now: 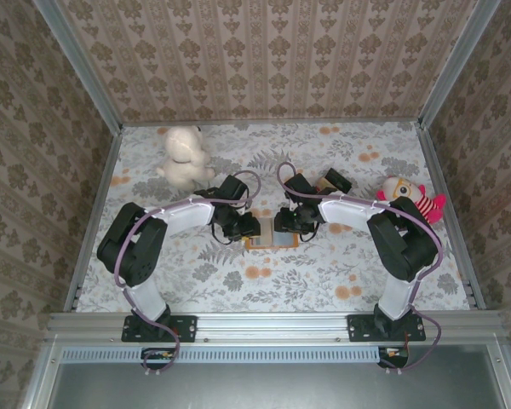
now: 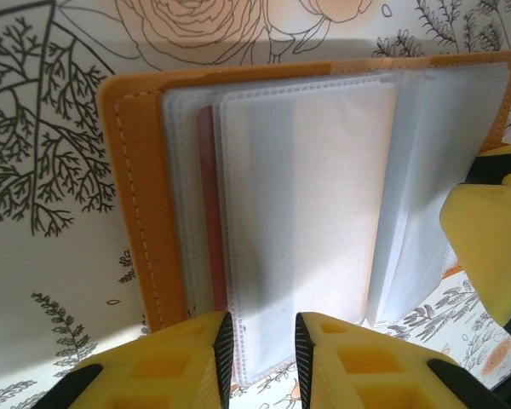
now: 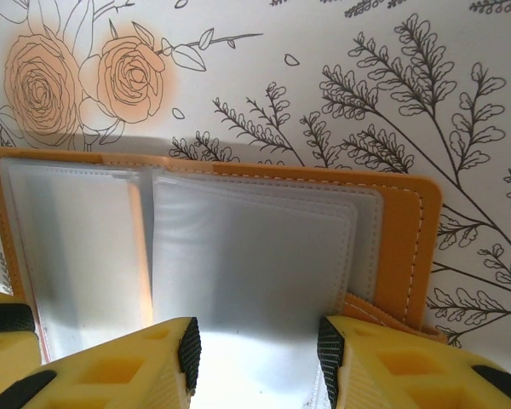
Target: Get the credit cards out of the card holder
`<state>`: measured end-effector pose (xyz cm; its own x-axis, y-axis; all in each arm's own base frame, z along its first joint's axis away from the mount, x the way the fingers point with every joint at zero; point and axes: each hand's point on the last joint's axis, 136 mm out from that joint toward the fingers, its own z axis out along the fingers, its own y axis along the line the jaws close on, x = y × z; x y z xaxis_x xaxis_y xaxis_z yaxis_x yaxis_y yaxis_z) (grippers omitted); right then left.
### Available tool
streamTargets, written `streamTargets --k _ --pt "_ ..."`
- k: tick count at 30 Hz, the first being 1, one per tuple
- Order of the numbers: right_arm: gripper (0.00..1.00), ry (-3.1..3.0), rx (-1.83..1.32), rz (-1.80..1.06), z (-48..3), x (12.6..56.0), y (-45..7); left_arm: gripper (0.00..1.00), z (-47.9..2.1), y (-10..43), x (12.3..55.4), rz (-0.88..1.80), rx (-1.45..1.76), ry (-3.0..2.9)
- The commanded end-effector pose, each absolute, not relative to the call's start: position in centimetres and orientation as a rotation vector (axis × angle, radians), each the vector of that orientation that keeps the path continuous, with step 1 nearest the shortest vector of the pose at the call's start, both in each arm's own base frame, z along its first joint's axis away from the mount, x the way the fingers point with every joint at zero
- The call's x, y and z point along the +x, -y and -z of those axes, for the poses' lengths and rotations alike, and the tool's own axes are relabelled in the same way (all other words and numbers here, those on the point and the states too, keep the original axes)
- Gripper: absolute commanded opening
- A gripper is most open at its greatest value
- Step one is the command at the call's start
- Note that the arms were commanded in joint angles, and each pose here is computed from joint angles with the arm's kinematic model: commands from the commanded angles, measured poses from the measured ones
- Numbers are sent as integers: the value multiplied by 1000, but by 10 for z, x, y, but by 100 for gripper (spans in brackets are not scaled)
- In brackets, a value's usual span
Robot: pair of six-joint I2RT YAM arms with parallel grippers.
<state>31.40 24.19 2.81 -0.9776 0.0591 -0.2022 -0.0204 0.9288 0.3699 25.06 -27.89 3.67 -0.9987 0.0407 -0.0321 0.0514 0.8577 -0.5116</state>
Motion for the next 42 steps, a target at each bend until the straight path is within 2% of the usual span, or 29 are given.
streamTargets --k 1,8,16,20,28,42 --pt "45 -2955 20 -513 -8 301 -238 28 -29 277 252 803 80 -3038" --pt "45 -2957 22 -525 -7 300 -240 28 -21 281 251 821 76 -3062" --pt "45 -2963 21 -543 -6 298 -242 21 -44 301 258 1025 128 -2958" --pt "45 -2962 24 -544 -6 298 -241 21 -50 302 260 1060 143 -2927" --pt "45 -2962 27 -537 -5 299 -240 24 -40 271 260 812 91 -2989" --pt "45 -2967 25 -526 -3 298 -239 24 -26 266 257 763 97 -3037"
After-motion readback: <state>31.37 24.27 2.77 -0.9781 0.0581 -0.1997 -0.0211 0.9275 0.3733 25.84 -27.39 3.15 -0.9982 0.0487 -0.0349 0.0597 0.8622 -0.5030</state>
